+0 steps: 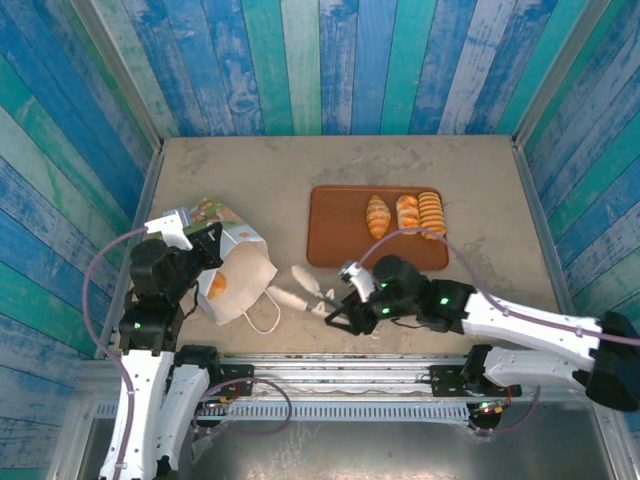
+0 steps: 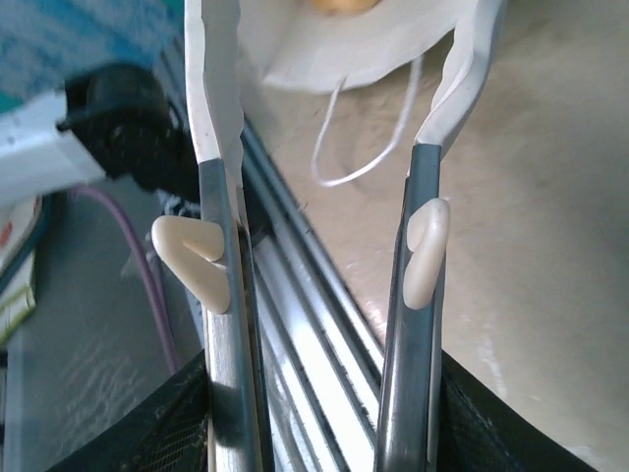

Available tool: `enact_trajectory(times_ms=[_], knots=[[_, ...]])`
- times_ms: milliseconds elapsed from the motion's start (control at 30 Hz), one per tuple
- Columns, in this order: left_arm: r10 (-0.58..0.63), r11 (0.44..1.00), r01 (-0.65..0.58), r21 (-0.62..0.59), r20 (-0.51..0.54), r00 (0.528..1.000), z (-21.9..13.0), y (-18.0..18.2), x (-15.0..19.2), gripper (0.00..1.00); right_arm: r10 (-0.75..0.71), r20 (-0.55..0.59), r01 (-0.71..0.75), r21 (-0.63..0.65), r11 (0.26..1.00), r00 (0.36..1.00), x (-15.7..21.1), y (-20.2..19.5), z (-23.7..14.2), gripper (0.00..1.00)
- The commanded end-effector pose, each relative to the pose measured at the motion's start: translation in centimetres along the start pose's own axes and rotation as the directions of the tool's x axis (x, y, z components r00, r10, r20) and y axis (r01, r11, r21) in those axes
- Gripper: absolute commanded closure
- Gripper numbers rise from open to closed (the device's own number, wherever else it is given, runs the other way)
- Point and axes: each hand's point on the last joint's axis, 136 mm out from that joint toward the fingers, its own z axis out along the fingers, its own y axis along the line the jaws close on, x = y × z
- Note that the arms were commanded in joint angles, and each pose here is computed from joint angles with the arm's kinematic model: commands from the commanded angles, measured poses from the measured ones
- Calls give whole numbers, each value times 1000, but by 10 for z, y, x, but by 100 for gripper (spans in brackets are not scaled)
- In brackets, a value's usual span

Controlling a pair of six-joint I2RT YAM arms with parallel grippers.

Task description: Take the fake bread out of the paper bag

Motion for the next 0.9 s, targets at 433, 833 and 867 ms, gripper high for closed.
enact_trajectory(times_ms=[433,833,867], knots=[[-44,999,43,16,74,996,-15,-8,-15,100,-185,-165,222,239,945,969,-40,-1,136,40],[-54,998,51,33,72,996,-17,-10,-13,100,-185,-232,247,279,928,955,-60,-21,187,33],[-53,998,50,36,73,996,-17,-11,-14,100,-181,-236,242,260,935,955,-60,-21,191,33]])
